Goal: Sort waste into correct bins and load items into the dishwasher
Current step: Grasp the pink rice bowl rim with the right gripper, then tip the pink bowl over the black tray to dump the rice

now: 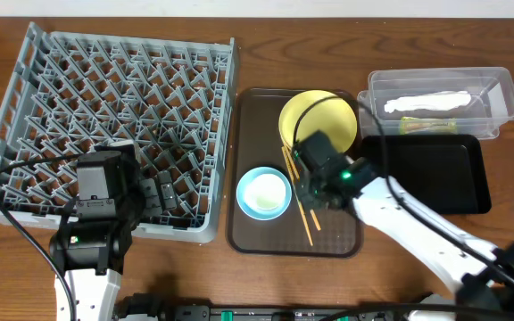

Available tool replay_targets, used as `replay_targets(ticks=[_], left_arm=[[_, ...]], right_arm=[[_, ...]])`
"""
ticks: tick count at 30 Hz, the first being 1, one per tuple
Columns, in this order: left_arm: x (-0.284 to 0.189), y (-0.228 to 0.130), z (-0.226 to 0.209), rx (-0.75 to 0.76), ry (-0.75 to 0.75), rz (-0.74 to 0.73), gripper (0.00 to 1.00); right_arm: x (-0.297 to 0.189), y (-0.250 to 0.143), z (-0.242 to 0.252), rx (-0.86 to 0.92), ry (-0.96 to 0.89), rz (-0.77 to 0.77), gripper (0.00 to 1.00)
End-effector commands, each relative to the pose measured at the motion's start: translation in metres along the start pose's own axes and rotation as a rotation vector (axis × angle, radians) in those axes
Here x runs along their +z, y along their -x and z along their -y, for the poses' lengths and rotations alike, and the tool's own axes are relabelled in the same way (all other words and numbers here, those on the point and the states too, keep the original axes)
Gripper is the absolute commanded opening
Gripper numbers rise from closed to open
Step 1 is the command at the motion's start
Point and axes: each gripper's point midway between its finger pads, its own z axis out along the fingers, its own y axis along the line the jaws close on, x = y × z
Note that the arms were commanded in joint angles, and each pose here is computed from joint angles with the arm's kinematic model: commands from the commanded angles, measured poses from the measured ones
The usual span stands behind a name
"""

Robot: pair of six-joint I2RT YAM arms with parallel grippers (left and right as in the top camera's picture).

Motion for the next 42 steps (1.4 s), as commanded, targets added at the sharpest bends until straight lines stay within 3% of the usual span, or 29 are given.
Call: replay_targets(ticks=[1,5,21,42], left_arm=[[-0.004,0.006,0.000,-0.006,0.000,0.016,0.99],[-0.004,0.006,0.000,-0.006,0.000,0.016,1.00],[-0.004,0.006,0.000,-0.006,0.000,0.016,0.99],[-0.004,0.006,0.000,-0.006,0.000,0.016,0.99]], right_arm=[[-0.043,0.042,0.024,0.127,0.002,0.163,0.01],[-0.056,0.047,0.053,0.255,0.026,0.189,0.01],[-0.069,0.027,0.141,0.689,0.432,0.208,0.01],[-0.064,0.016,0.184,0.955,1.153,0.322,0.01]])
